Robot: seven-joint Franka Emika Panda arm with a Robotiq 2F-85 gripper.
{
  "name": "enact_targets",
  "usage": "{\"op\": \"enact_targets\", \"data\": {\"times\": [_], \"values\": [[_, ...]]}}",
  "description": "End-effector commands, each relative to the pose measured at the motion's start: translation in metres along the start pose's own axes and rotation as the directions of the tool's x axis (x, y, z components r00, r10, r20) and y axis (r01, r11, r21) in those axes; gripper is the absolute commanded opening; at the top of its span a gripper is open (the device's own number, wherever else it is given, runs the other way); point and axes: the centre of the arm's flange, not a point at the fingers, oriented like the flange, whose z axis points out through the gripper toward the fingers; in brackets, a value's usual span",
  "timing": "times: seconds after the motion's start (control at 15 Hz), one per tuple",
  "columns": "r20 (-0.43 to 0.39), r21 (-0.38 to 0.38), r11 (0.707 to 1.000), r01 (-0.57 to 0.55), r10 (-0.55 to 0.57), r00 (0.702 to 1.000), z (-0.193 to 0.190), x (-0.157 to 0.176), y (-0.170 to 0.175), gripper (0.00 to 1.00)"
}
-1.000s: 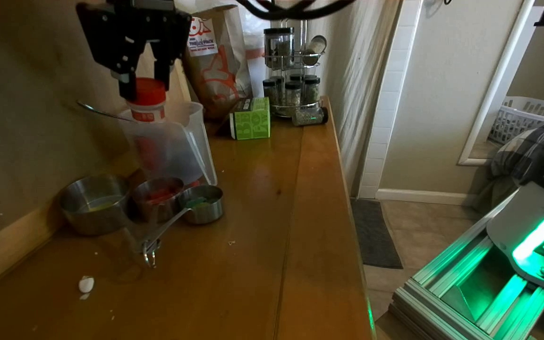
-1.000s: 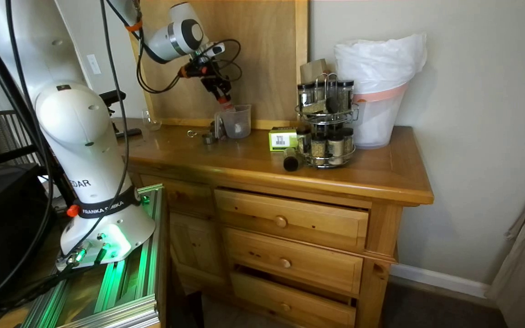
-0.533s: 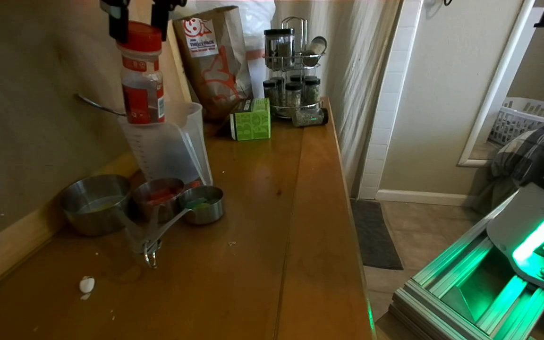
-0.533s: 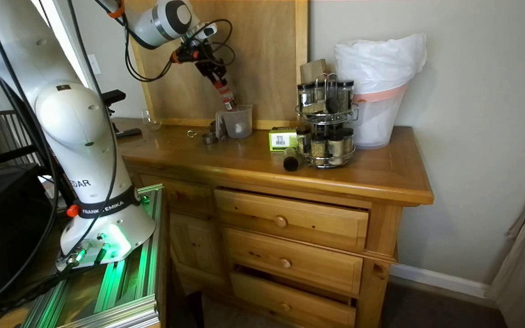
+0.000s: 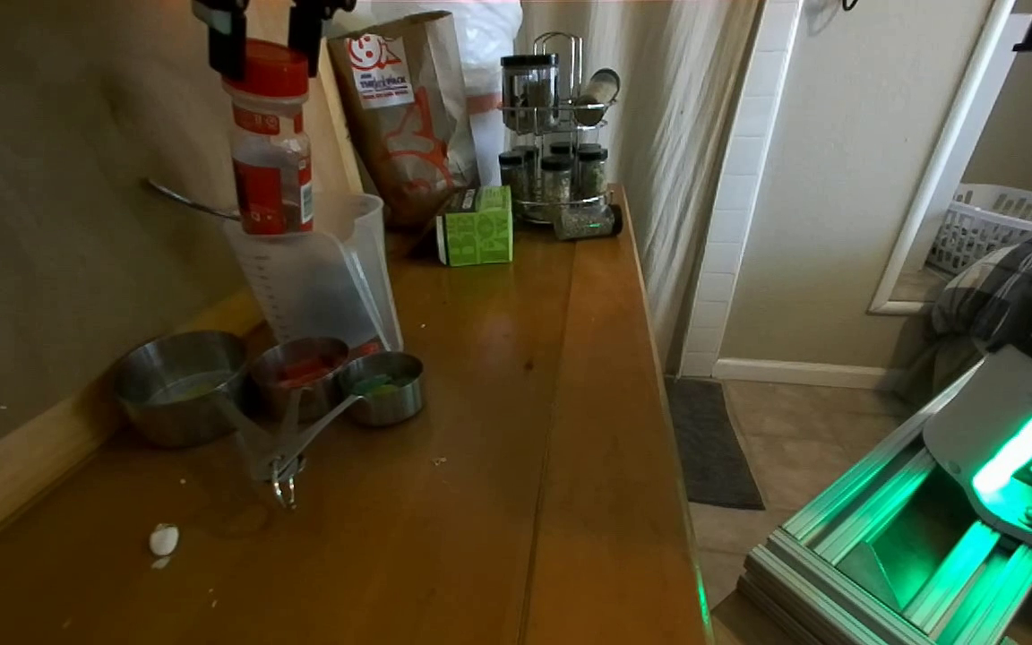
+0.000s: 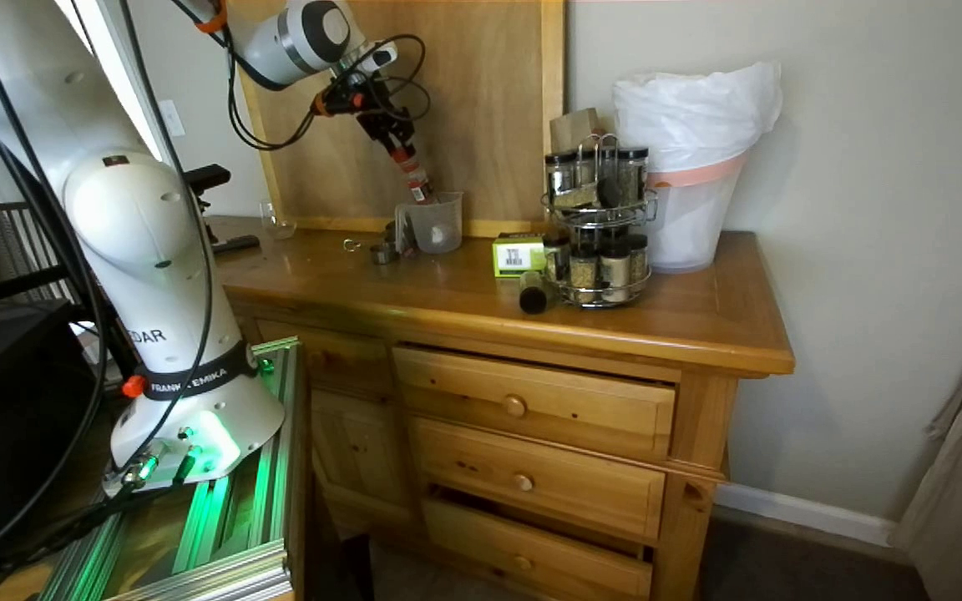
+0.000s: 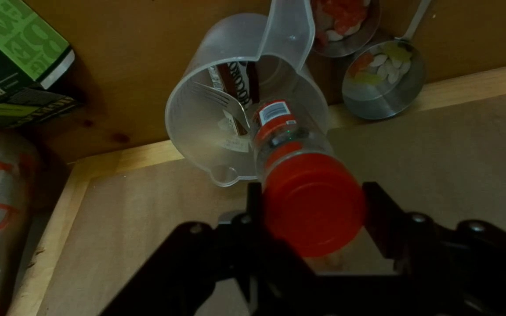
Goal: Remove the container from the plastic jar and put it on the table
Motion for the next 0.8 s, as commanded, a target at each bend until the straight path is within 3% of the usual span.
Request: {"op": "enact_targets", "data": {"times": [0.0,0.33,0.47,0.73], "values": [[-0.056,-0.032,0.999,-0.016,0.015,0.998,-0.026,0.005,0.009,0.33],[-0.167,-0.062,0.996,-0.065,0.054,0.984,-0.092,0.009,0.026,0.33],[-0.195,-0.108,0.989,-0.096,0.074,0.978,-0.118,0.004,0.036,0.33],[-0.075,-0.270,0.944,-0.189,0.175,0.982,-0.123,-0.014,0.081,0.33]]}}
